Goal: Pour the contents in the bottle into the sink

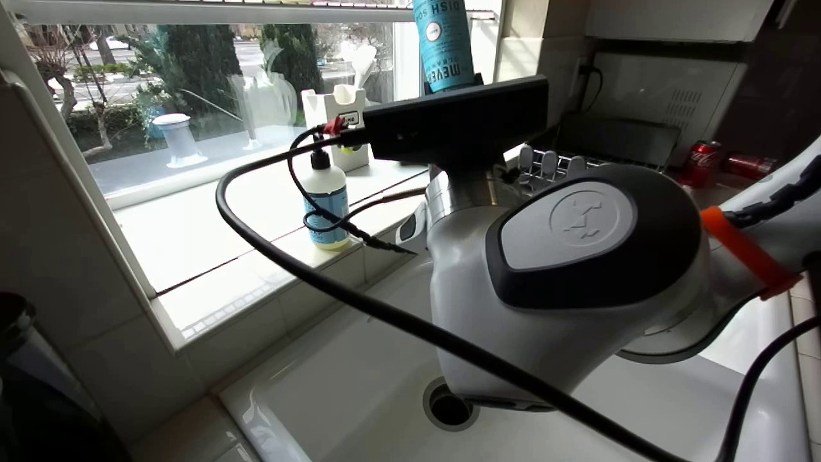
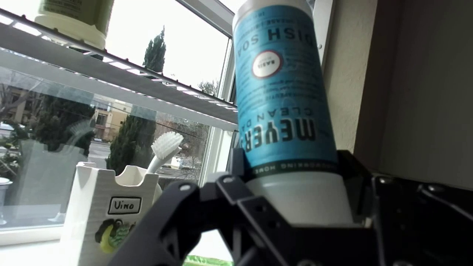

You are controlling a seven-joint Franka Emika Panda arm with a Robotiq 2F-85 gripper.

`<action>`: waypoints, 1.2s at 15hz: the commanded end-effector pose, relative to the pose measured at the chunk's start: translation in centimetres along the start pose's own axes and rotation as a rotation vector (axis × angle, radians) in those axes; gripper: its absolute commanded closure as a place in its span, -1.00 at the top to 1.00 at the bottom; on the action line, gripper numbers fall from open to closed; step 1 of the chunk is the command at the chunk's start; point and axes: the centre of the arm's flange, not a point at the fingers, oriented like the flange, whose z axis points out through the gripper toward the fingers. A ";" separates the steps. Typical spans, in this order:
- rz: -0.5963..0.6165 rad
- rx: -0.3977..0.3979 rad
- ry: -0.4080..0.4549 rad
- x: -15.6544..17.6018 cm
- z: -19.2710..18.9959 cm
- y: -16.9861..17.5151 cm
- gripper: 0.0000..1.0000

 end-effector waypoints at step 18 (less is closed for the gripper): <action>0.087 0.004 -0.127 0.8 -1.7 0.2 -0.24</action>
